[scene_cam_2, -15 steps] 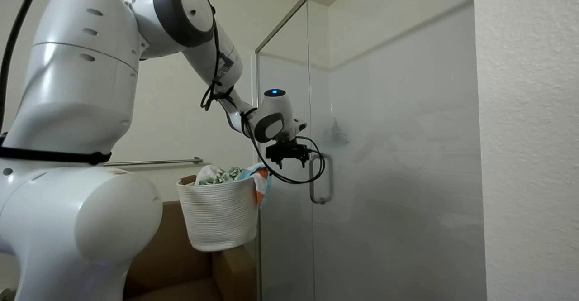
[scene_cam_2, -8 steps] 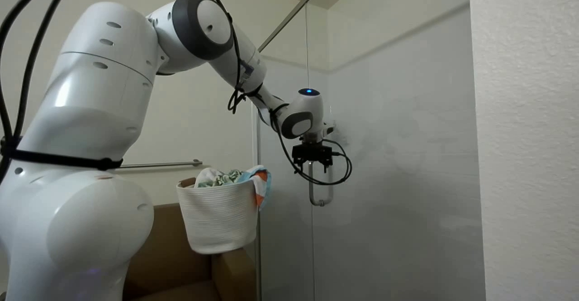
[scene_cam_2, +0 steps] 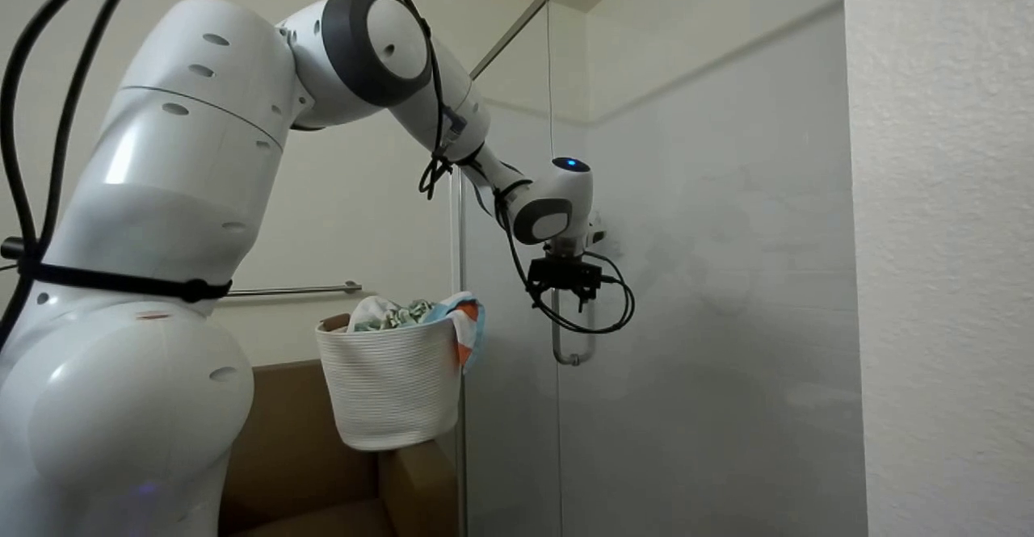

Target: Open the shower door

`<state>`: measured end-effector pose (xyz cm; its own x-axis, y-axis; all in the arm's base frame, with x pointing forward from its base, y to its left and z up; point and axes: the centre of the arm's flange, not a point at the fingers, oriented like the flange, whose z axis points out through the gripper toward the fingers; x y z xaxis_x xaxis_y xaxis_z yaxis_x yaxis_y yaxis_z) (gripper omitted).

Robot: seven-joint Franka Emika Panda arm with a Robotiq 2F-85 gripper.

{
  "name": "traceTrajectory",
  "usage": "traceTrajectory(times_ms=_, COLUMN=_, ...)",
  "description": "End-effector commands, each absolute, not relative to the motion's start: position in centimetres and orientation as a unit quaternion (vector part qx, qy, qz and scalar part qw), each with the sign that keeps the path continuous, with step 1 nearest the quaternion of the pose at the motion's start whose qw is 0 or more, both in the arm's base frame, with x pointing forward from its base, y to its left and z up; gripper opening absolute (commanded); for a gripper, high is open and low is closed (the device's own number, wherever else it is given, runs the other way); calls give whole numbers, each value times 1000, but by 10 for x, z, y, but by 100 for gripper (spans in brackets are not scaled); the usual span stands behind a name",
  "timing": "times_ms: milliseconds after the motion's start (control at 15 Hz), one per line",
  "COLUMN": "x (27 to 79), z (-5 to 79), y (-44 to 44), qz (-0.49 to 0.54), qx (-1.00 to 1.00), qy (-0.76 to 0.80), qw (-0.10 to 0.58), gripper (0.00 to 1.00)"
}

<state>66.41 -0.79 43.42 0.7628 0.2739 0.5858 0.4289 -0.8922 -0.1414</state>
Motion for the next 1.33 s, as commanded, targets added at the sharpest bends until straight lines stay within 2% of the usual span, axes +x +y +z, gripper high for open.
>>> traceTrajectory(times_ms=0, x=664, z=434, y=-7, qz=-288, qx=-929, qy=-189, qw=135, gripper=100)
traceTrajectory(times_ms=400, x=660, z=431, y=-11, qz=-306, qx=-923, qy=-187, qw=141, gripper=100)
traceTrajectory(times_ms=1267, x=679, z=400, y=-21, qz=-329, qx=-887, qy=-189, qw=264, gripper=100)
